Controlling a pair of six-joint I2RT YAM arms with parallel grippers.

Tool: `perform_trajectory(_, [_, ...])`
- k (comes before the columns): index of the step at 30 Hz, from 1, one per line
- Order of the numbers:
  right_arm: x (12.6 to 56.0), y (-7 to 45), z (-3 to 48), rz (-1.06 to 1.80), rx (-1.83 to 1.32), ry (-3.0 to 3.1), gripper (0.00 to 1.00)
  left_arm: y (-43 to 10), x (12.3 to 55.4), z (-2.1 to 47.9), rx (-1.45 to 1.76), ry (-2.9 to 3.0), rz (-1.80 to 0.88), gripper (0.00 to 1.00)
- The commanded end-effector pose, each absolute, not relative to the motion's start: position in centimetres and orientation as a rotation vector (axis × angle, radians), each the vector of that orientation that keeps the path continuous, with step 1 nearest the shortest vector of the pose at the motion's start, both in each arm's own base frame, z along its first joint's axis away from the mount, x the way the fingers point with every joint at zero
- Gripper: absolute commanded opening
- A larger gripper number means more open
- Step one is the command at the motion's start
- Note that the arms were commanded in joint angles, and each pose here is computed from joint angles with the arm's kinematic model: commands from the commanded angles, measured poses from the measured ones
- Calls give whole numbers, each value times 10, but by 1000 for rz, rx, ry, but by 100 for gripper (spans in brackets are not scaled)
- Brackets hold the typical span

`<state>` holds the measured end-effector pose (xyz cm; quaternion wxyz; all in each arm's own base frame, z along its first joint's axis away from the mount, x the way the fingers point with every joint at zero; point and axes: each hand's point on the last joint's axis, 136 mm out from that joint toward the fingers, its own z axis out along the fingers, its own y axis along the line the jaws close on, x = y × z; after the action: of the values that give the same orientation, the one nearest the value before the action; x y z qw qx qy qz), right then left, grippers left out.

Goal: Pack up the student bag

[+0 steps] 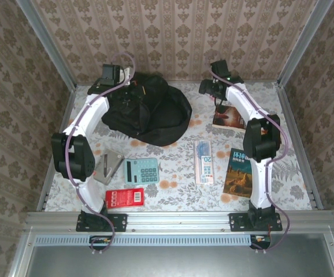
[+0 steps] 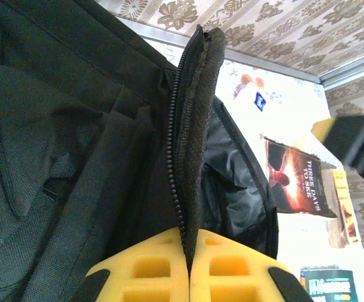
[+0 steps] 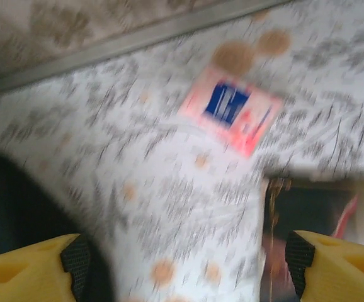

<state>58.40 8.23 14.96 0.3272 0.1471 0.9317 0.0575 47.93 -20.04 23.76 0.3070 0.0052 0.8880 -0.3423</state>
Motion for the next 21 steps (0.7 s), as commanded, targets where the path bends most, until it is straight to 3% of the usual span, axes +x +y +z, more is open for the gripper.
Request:
perform_trajectory(1, [602,53,127,99,368,2516,93,-204,479,266,14,2261,-989,0])
perform_trajectory(8, [650,47,98,409,416,2465,100,-209,482,253,0,2279,-1033,0])
perform_trajectory(21, [696,49,65,790,620,2288,99,-219,490,239,-21,2303,-1135,0])
